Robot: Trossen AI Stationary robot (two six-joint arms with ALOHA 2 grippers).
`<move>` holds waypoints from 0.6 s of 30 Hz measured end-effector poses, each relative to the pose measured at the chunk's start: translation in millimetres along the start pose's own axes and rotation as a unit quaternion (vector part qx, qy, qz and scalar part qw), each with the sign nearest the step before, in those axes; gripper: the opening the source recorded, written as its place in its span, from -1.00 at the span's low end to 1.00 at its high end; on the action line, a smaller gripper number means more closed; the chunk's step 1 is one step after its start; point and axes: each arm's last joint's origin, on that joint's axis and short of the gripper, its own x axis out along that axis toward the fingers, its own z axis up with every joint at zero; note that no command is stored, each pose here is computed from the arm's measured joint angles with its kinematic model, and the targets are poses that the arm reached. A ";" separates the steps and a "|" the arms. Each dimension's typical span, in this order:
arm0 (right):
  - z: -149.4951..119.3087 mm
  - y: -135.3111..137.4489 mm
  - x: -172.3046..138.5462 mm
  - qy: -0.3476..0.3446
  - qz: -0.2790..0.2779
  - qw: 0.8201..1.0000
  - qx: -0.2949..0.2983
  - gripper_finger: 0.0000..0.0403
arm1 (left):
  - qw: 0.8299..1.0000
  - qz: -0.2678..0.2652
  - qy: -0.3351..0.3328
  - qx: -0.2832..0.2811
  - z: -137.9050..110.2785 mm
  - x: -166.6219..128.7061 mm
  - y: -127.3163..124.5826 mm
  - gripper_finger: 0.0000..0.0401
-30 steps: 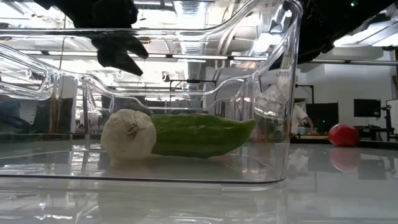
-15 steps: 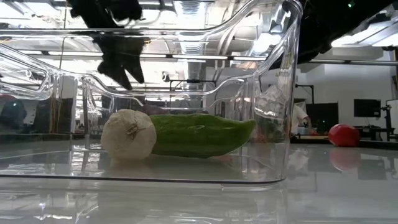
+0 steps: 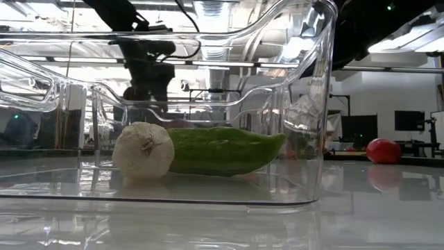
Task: Sort produce into baskets
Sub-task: Put the red chilli pepper into the bottom transparent bin
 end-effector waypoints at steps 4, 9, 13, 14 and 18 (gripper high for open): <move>0.7 -2.4 1.6 0.000 -0.005 1.000 -0.004 0.58 | 0.996 0.004 0.045 -0.074 3.8 7.0 0.1 0.78; 1.0 -6.2 4.7 0.009 0.008 1.000 -0.015 0.58 | 0.983 0.024 0.131 -0.125 -5.1 22.9 1.9 0.78; 1.2 -7.4 5.6 0.010 0.007 1.000 -0.014 0.58 | 0.979 0.032 0.135 -0.151 -4.3 33.1 -1.5 0.78; 1.0 -7.0 5.3 0.010 0.008 1.000 -0.015 0.58 | 0.979 0.028 0.129 -0.157 -2.9 35.2 -3.1 0.78; -0.4 -1.2 1.6 0.009 0.020 0.999 -0.023 0.58 | 0.978 0.015 0.107 -0.180 1.6 37.2 -7.0 0.78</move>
